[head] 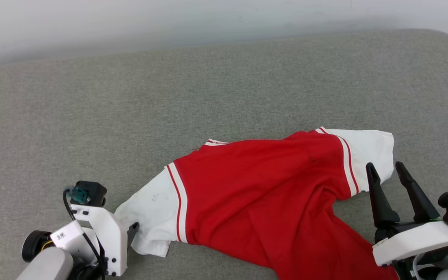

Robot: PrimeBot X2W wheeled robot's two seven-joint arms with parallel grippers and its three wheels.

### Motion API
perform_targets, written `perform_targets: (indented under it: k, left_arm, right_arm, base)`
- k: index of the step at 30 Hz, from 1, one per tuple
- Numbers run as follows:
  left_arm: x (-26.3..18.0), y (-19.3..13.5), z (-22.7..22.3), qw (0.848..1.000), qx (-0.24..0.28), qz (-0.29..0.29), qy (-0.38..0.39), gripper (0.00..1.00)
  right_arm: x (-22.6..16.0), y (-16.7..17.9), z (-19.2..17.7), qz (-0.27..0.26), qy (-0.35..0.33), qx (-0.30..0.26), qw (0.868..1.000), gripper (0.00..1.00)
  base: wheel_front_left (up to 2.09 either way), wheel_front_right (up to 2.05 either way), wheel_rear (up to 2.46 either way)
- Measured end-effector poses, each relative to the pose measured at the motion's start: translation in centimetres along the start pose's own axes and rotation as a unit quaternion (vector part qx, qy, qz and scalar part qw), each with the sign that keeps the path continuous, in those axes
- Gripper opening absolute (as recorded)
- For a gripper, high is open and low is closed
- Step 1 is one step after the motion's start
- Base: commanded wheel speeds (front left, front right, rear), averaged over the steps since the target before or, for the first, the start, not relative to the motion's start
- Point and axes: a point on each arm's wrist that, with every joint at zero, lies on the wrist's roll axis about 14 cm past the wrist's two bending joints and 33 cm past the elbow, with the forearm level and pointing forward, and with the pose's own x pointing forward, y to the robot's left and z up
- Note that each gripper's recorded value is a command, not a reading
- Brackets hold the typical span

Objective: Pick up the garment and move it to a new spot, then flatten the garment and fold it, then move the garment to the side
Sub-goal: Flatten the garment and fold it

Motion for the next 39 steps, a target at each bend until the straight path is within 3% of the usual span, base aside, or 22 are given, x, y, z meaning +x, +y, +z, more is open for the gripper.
perform_targets:
  k: [1, 2, 3, 4, 11, 17, 28, 39]
  left_arm:
    - [0.3, -0.2, -0.1, 1.0, 0.003, -0.007, 0.01, 1.0]
    - [0.5, -0.4, -0.3, 1.0, 0.003, -0.013, 0.019, 0.49]
    - [0.7, -0.6, -0.3, 1.0, 0.003, -0.018, 0.024, 0.11]
    - [0.8, -0.7, -0.4, 0.999, 0.004, -0.023, 0.029, 0.0]
    - [0.4, -1.7, 1.6, 0.999, 0.016, -0.027, -0.026, 0.0]
    - [-0.9, -1.6, 3.8, 0.996, 0.025, -0.016, -0.082, 0.0]
    - [-1.9, -2.1, 7.2, 0.988, 0.049, -0.018, -0.146, 0.0]
    - [-0.8, -0.7, 8.0, 0.987, 0.045, -0.006, -0.155, 0.0]
  right_arm:
    - [0.0, -0.2, -0.1, -0.003, 0.001, 0.001, 1.0, 1.0]
    - [0.0, -0.5, -0.2, -0.007, 0.003, 0.001, 1.0, 1.0]
    - [0.0, -0.8, -0.4, -0.012, 0.005, 0.001, 1.0, 1.0]
    - [0.0, -1.0, -0.5, -0.016, 0.007, 0.002, 1.0, 1.0]
    - [0.2, -5.7, -1.1, -0.083, 0.026, 0.022, 0.996, 1.0]
    - [0.5, -9.4, -4.2, -0.118, 0.117, 0.052, 0.985, 1.0]
    - [5.4, -9.8, -6.7, -0.075, 0.308, 0.038, 0.947, 1.0]
    - [9.9, -8.8, -10.3, -0.059, 0.409, 0.004, 0.911, 1.0]
  base:
    - [0.0, 0.0, 0.0]
    - [0.0, 0.0, 0.0]
    - [0.0, 0.0, 0.0]
    - [0.0, 0.0, 0.0]
    - [0.0, 0.0, 0.0]
    - [0.0, 0.0, 0.0]
    - [0.0, 0.0, 0.0]
    - [0.0, 0.0, 0.0]
